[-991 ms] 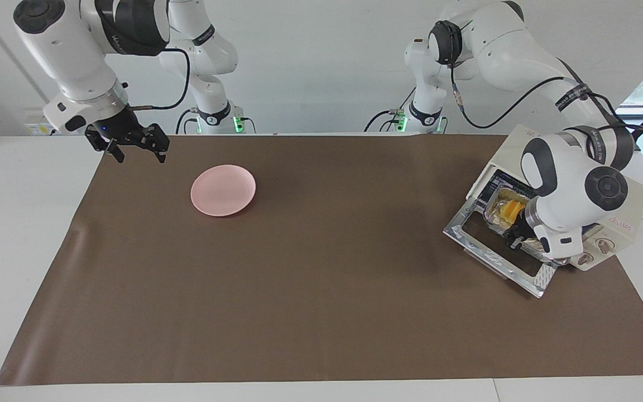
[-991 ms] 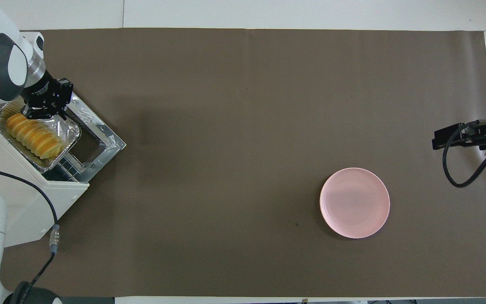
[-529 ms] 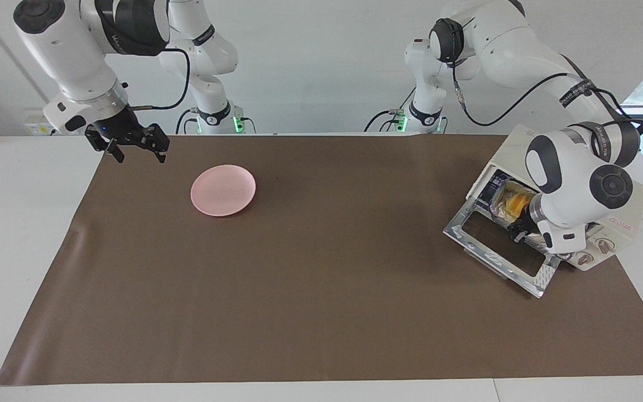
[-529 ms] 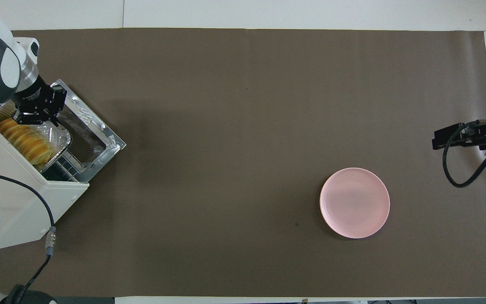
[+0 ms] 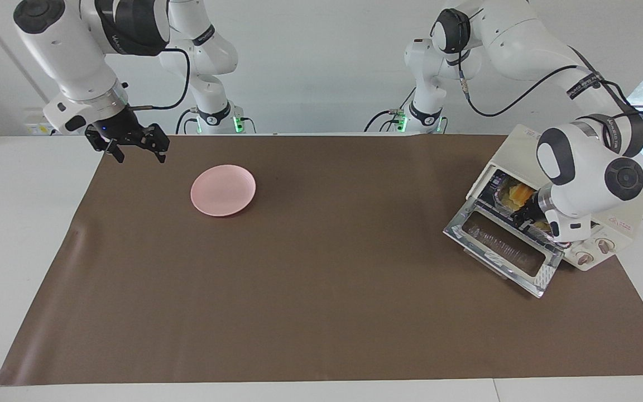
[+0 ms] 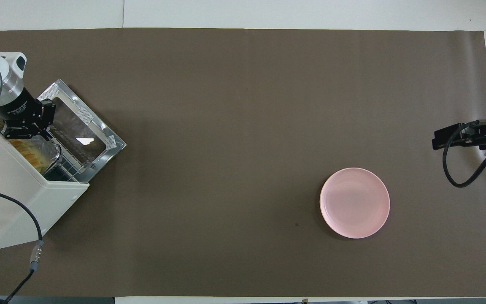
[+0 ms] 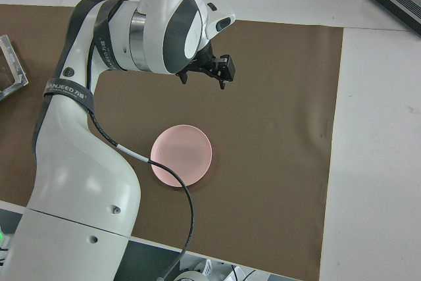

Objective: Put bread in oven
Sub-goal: 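Lower the foil tray into the oven opening with the left gripper, then open the left gripper and withdraw it from the oven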

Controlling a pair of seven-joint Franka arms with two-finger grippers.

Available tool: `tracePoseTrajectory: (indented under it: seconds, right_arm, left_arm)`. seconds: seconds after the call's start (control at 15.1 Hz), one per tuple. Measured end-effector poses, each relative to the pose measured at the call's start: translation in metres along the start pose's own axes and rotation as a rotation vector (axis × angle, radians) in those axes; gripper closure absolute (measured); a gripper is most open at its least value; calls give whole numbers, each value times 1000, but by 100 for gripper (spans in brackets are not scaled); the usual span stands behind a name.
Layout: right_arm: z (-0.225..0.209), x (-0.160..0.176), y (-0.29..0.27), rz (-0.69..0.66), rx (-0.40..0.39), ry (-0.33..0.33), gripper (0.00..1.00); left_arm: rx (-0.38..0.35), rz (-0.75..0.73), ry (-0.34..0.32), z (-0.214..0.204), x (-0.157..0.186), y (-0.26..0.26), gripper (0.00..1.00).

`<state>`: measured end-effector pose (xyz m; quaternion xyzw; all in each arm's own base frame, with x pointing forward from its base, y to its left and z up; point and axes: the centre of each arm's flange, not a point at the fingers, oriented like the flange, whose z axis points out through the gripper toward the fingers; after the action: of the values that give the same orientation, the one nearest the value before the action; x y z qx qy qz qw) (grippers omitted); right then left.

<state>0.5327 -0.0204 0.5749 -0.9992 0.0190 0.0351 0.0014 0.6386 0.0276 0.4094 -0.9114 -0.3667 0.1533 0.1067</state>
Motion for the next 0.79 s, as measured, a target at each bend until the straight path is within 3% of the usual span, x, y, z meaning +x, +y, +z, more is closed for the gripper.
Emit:
tracePoseTrajectory:
  seconds: [0.2, 0.26, 0.53, 0.79]
  right_arm:
    - [0, 0, 0, 0, 0, 0, 0]
    - [0, 0, 0, 0, 0, 0, 0]
    - [0, 0, 0, 0, 0, 0, 0]
    - [0, 0, 0, 0, 0, 0, 0]
  left_arm:
    - [10, 15, 1, 2, -2, -4, 98]
    - [11, 23, 2, 2, -2, -4, 92]
    - [2, 55, 25, 0, -2, 0, 52]
    - [-40, 111, 90, -16, -4, 8, 7]
